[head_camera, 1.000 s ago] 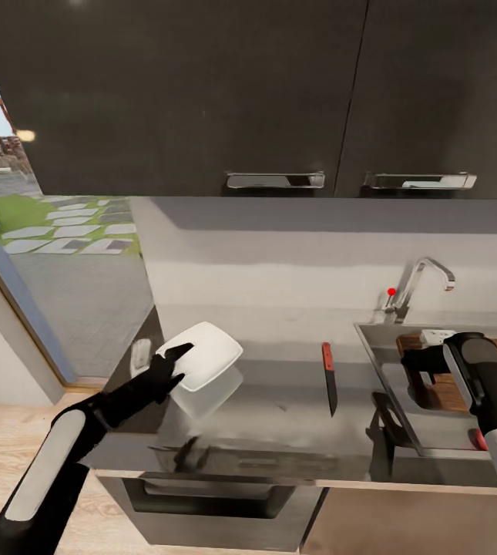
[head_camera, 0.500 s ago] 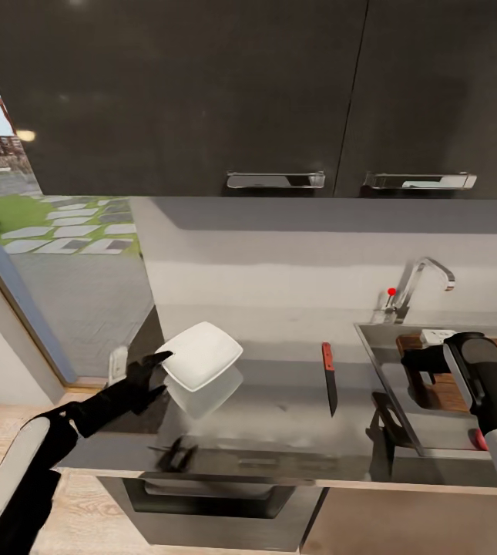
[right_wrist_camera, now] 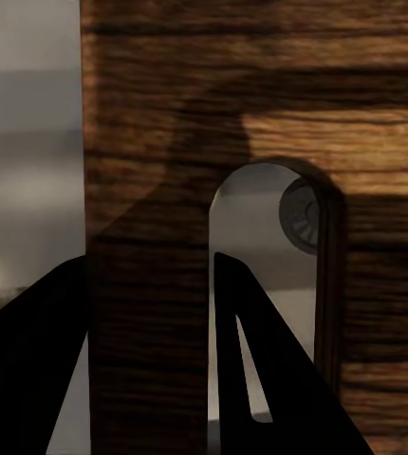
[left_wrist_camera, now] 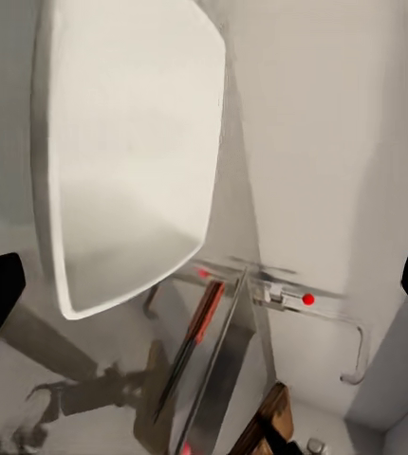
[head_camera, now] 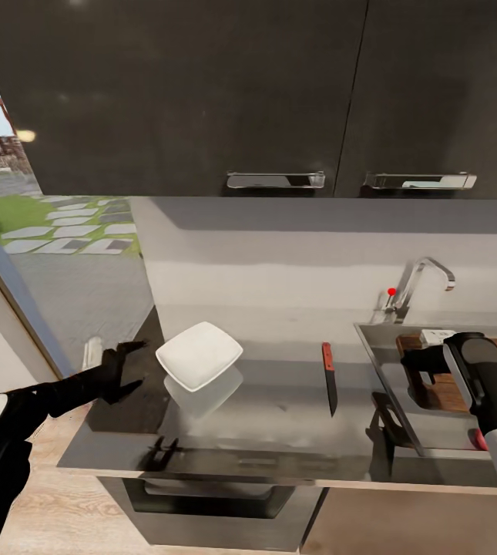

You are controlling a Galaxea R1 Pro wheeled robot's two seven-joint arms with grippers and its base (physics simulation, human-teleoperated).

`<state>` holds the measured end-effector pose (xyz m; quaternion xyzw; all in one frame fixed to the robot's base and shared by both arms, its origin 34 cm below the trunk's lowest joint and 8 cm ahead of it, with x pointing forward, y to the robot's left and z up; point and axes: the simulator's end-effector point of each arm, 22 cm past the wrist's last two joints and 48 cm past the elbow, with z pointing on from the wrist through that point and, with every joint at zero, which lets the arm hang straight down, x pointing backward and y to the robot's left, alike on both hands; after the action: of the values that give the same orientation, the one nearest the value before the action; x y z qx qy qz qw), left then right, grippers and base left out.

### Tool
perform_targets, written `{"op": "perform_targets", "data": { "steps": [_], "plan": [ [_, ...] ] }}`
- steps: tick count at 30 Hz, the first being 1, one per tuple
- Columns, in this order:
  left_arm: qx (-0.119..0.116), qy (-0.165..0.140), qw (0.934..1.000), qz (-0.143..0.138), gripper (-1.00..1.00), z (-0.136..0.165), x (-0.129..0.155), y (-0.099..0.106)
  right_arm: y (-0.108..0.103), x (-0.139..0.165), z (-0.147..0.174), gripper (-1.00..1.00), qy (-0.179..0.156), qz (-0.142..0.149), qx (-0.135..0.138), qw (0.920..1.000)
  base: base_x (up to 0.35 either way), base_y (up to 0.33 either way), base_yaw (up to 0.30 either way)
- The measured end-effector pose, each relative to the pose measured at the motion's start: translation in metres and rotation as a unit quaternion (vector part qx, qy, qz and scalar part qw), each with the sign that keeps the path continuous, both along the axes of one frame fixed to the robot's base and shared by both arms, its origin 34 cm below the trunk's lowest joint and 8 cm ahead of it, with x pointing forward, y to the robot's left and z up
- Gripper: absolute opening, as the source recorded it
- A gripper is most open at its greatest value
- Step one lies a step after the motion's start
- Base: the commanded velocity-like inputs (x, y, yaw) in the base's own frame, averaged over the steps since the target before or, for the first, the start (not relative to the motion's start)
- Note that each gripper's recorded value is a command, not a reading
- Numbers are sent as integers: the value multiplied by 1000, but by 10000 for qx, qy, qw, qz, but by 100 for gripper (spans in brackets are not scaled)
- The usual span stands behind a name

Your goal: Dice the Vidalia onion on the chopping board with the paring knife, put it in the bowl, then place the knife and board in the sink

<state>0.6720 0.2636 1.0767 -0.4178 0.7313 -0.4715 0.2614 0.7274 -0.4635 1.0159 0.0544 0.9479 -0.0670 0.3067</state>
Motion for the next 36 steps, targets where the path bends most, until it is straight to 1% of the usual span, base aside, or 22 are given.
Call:
{"op": "perform_targets", "data": {
  "steps": [1,4,7,9,12,14,17,23,27,32,36],
  "plan": [
    [27,3,10000,-17,100,4,5,-2,0,0,0,-100,1,0,0,10000,0,0,0],
    [162,167,9996,-129,100,8,19,-14,0,0,0,-100,0,1,-2,10000,0,0,0],
    [153,275,9993,-204,100,8,28,-26,0,0,0,-100,-5,2,-3,10000,0,0,0],
    [204,372,9988,-249,100,4,35,-33,0,0,0,-100,-5,1,-3,10000,0,0,0],
    [437,542,9971,-294,100,-2,51,-49,0,0,0,-100,-4,-2,-7,10000,0,0,0],
    [578,711,9953,-298,100,-8,60,-58,0,0,0,-100,-2,-3,-8,10000,0,0,0],
    [739,910,9926,-310,100,-14,65,-64,0,0,0,-100,-4,-3,-8,10000,0,0,0],
    [867,1104,9896,-318,100,-21,64,-65,0,0,0,-100,0,-5,-9,10000,0,0,0],
    [1015,1344,9852,-315,100,-28,59,-58,0,0,0,-100,0,-5,-11,10000,0,0,0],
    [1151,1538,9809,-311,100,-30,55,-52,-1,0,0,-100,-2,-6,-16,10000,0,0,0],
    [1202,1749,9767,-305,100,-40,50,-47,-1,0,0,-100,1,-8,-18,10000,0,0,0]
  ]
}}
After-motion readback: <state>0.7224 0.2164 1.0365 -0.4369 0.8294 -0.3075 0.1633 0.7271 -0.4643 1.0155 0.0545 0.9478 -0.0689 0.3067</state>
